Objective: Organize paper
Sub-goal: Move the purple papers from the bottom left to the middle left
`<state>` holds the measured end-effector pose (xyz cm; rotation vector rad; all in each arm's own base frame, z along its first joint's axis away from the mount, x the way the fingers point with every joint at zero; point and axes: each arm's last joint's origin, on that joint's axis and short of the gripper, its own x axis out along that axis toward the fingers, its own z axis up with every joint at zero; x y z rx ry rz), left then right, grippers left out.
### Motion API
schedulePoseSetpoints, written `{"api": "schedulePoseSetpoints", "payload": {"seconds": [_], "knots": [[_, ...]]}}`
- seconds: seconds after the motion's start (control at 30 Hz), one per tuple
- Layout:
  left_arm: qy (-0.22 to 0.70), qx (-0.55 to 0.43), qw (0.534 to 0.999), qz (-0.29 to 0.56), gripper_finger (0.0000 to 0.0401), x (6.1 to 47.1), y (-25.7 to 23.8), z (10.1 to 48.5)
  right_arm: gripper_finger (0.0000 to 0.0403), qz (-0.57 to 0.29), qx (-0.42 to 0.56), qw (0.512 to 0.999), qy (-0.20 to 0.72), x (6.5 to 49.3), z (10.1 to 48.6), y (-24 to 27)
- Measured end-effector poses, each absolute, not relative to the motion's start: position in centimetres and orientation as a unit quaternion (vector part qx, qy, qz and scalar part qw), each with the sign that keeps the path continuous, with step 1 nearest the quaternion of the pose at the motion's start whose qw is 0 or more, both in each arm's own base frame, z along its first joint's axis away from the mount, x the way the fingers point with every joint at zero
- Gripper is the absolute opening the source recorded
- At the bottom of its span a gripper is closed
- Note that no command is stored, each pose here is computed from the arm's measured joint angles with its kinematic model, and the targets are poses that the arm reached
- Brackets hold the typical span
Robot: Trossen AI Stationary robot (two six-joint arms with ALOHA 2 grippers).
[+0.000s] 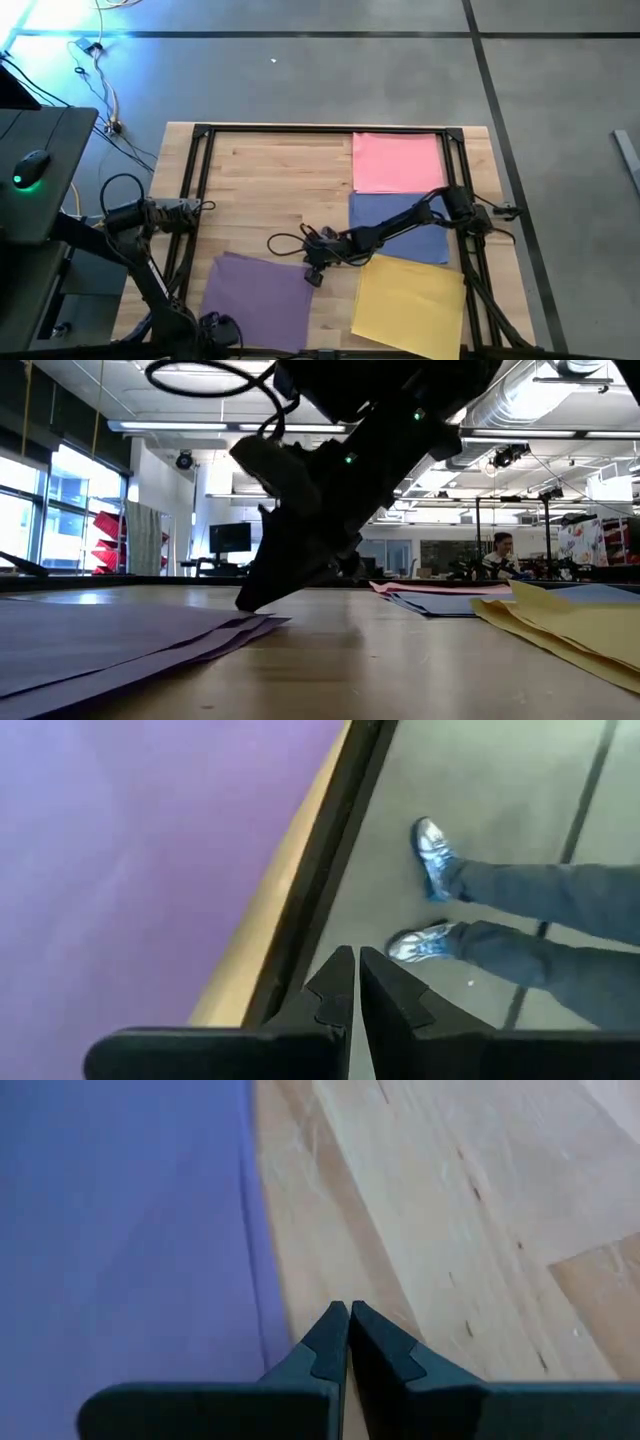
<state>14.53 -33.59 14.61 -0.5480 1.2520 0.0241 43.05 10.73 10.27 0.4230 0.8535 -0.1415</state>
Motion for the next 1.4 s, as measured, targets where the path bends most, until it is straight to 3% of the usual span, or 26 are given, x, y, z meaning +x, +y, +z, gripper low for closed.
{"api": "schedulePoseSetpoints", "payload": {"seconds": [0.13,0.47,0.9,1.13,1.4], "knots": [[0.591,-0.237,0.771,0.031,0.0000,15.0,-33.6,12.9,0.0000,-0.043,0.190,0.888,0.418,42.9,10.0,11.6],[0.580,-0.239,0.770,0.114,0.0000,15.6,-32.1,13.1,0.0000,0.004,0.179,0.884,0.432,42.0,10.0,14.4],[0.571,-0.260,0.772,0.099,0.0000,15.7,-32.8,14.6,0.0000,-0.050,0.172,0.888,0.423,41.7,12.9,12.2],[0.563,-0.269,0.776,0.087,0.0000,16.1,-33.3,17.3,0.0000,0.027,0.211,0.904,0.370,41.6,16.1,14.4],[0.546,-0.247,0.771,0.216,0.0000,15.1,-30.3,20.6,0.0000,0.051,0.275,0.896,0.344,41.1,13.7,19.5]]}}
